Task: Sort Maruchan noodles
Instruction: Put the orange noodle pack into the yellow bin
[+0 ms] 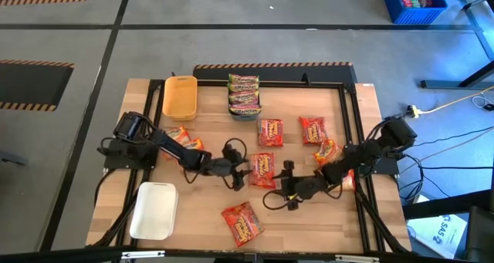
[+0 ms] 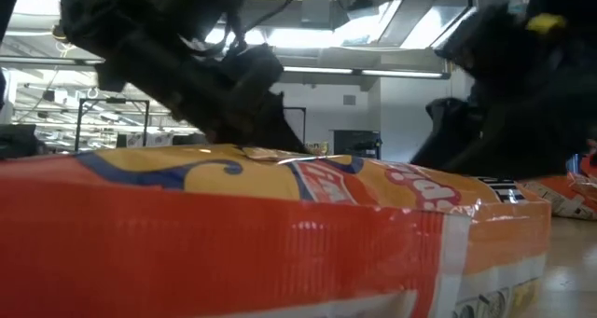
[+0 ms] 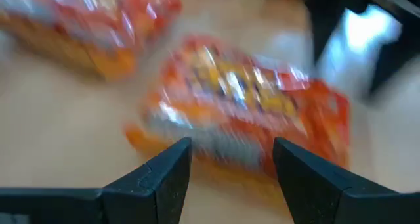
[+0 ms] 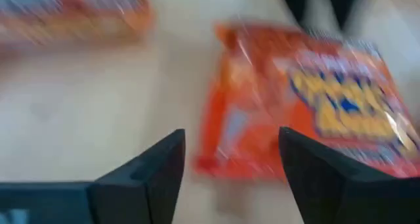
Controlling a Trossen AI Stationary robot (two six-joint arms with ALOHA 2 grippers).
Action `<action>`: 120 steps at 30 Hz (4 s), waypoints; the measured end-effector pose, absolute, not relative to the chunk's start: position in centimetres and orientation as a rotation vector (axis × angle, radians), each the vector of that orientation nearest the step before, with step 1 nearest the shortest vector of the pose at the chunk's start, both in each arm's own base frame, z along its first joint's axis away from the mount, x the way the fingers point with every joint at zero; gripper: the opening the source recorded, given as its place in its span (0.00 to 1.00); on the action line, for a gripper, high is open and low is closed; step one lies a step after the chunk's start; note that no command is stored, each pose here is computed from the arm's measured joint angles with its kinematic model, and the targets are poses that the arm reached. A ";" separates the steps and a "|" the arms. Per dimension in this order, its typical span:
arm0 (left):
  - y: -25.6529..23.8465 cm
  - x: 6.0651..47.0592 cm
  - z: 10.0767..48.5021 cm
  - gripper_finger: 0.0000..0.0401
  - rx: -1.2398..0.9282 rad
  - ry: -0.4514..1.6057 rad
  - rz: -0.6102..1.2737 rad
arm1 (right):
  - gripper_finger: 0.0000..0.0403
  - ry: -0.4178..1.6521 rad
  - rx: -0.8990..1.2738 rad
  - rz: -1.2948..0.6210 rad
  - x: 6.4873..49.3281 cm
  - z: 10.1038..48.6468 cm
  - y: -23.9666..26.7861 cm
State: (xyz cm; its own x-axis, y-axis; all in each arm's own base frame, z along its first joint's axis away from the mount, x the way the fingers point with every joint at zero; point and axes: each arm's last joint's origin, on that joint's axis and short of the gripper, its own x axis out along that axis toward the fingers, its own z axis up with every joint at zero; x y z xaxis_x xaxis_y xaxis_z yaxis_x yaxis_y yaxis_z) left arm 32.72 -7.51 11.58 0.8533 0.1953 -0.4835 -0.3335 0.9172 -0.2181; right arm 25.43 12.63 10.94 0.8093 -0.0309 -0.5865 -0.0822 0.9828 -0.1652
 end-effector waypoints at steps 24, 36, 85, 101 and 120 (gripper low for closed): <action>-10.8 33.0 16.6 0.52 -0.135 0.288 0.190 | 0.59 0.579 -0.191 -0.039 24.1 13.6 13.0; -10.0 32.6 10.8 0.52 -0.325 0.538 0.253 | 0.59 0.580 -0.202 -0.170 24.8 10.4 9.7; -9.3 31.8 11.5 0.71 -0.814 0.586 0.365 | 0.76 0.606 -0.172 0.004 23.3 10.5 12.3; -9.0 32.6 10.4 0.70 -0.806 0.546 0.342 | 0.76 0.658 -0.248 -0.030 25.1 9.0 11.7; -8.9 33.7 11.8 0.70 -0.694 0.348 0.283 | 0.76 0.637 -0.393 -0.102 25.5 9.3 11.6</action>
State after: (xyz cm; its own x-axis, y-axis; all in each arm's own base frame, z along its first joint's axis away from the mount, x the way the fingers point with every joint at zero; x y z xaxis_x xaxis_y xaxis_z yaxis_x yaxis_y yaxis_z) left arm 33.69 -8.94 11.80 0.9050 0.1380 -0.4023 -0.3660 0.7345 -0.5714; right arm 25.54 11.59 9.31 0.8017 -0.2123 -0.5588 -0.0266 0.9212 -0.3882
